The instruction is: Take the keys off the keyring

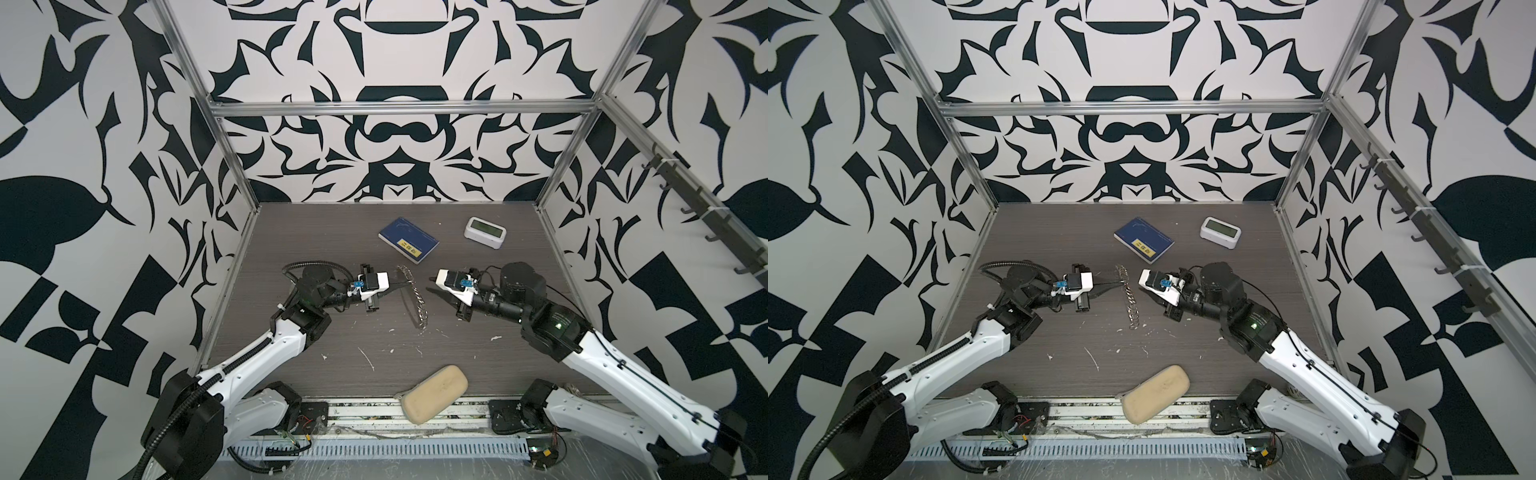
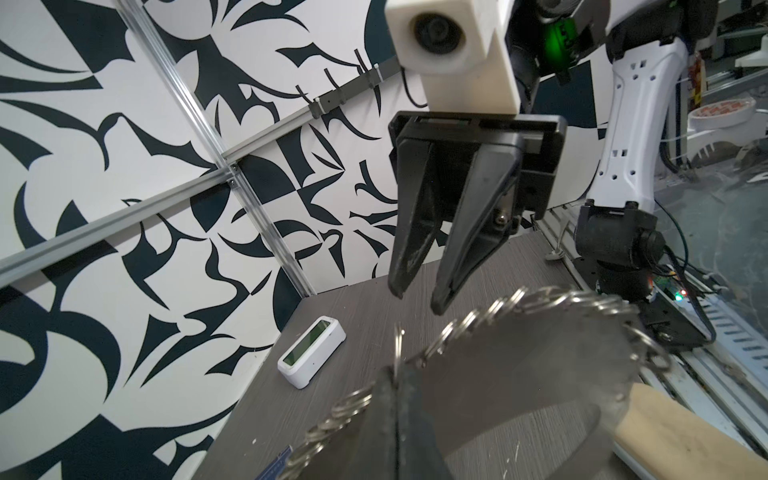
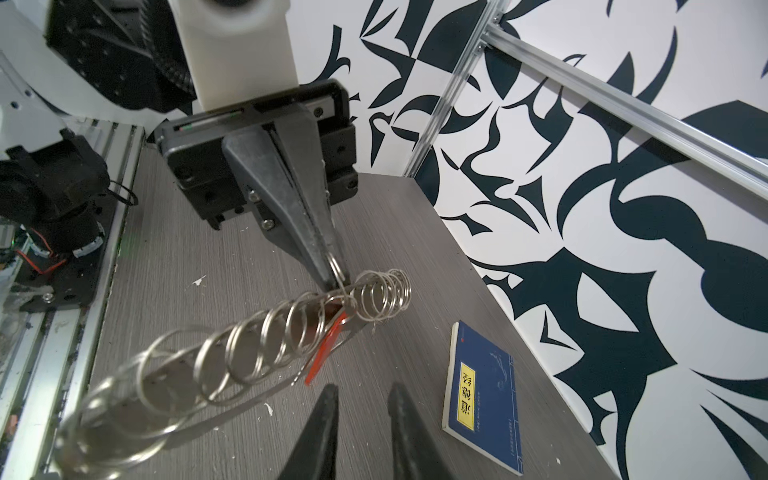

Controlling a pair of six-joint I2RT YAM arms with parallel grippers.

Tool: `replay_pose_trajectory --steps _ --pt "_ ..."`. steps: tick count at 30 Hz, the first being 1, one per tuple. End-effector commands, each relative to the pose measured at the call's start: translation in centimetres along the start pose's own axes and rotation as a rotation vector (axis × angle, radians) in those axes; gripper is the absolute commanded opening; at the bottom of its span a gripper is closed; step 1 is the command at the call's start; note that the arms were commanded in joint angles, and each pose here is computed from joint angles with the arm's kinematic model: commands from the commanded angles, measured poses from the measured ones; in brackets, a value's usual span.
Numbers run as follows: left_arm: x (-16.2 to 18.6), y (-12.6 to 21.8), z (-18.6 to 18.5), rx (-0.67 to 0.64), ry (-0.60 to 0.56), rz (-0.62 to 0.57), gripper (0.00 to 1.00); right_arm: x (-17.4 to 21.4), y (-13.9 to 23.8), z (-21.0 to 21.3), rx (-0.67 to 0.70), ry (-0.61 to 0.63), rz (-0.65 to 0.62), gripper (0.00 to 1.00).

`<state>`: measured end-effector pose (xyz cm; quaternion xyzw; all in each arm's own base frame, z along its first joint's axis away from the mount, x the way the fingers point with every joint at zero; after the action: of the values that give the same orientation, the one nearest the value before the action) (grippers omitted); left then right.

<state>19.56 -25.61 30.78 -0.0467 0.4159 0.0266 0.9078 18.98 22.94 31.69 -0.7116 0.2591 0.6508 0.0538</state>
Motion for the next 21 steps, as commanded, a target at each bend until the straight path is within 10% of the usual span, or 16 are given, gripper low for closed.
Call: replay_pose_trajectory --steps 1,21 --pt "-1.5 0.0 0.7 0.027 -0.146 -0.035 0.00 -3.2 0.3 -0.1 -0.013 0.118 -0.105 0.25" --pt "-0.4 -0.5 1.5 0.058 -0.148 -0.056 0.00 -4.1 -1.6 0.1 -0.097 0.131 -0.133 0.19"
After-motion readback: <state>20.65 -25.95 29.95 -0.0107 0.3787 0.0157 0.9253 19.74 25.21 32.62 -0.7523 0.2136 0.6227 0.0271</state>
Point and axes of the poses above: each gripper's point midway between its finger pads, its own y axis back along the fingers, its own z axis along the line the jaws close on, x = y × z, the point moved 4 cm from there along y, back along the fingers, and after that the axes turned 14 degrees about -y, right-handed, at the moved point
